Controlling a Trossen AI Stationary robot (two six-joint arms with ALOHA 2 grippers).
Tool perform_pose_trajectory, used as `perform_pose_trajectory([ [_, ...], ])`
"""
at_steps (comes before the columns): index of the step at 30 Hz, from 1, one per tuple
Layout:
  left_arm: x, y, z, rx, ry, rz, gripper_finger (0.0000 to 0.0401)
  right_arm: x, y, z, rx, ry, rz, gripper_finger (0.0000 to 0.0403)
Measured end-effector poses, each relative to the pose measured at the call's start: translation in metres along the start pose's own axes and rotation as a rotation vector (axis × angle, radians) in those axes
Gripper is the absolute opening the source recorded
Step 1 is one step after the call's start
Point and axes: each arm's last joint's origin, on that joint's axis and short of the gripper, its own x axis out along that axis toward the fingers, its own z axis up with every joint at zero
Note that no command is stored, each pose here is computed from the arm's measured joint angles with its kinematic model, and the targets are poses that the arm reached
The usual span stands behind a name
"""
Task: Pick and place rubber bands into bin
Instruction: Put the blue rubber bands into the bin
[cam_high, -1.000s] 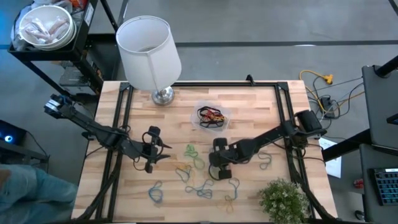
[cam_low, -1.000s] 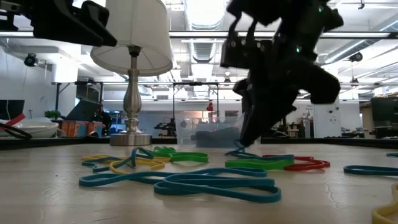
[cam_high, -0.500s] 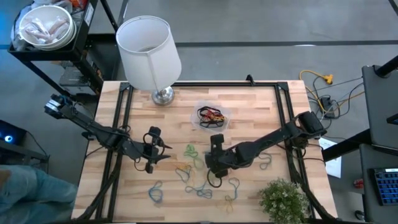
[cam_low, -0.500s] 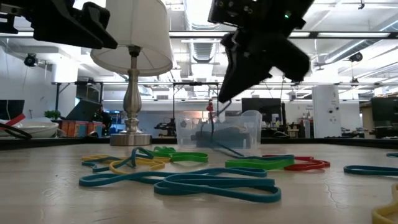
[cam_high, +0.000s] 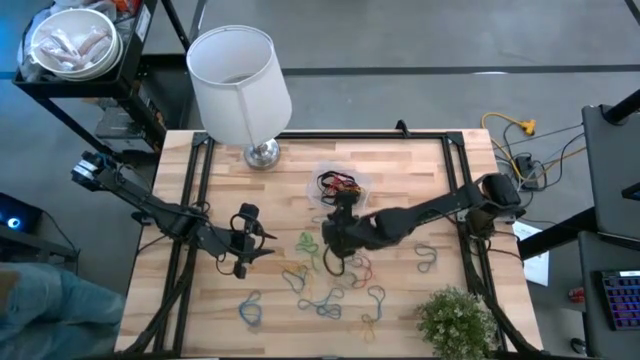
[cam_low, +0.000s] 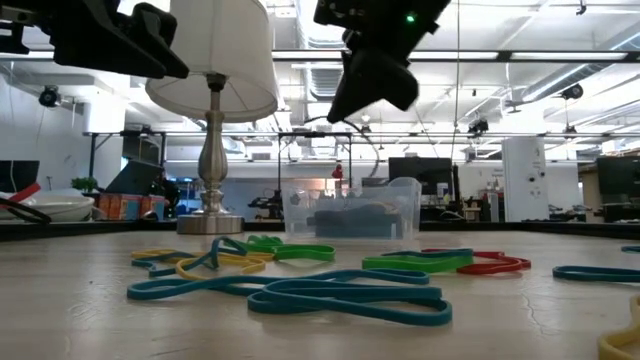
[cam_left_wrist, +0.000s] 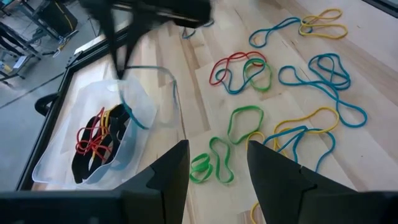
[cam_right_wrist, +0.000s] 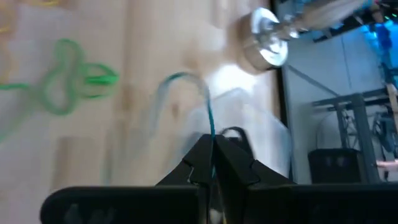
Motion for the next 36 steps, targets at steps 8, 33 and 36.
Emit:
perform_pose_trajectory([
  [8, 0.0, 0.0, 0.0, 0.0, 0.0, 0.0, 0.0147, 0.01, -0.045, -0.007, 0.072, 0.036, -0.056, 0.0008],
  [33, 0.0, 0.0, 0.0, 0.001, 0.0, 0.0, 0.0147, 0.066, -0.097, -0.065, 0.394, 0.205, 0.133, 0.0008],
  [36, 0.0, 0.0, 0.0, 0.001, 0.001, 0.0, 0.0147, 0.071, -0.098, -0.071, 0.461, 0.201, 0.245, 0.0014],
])
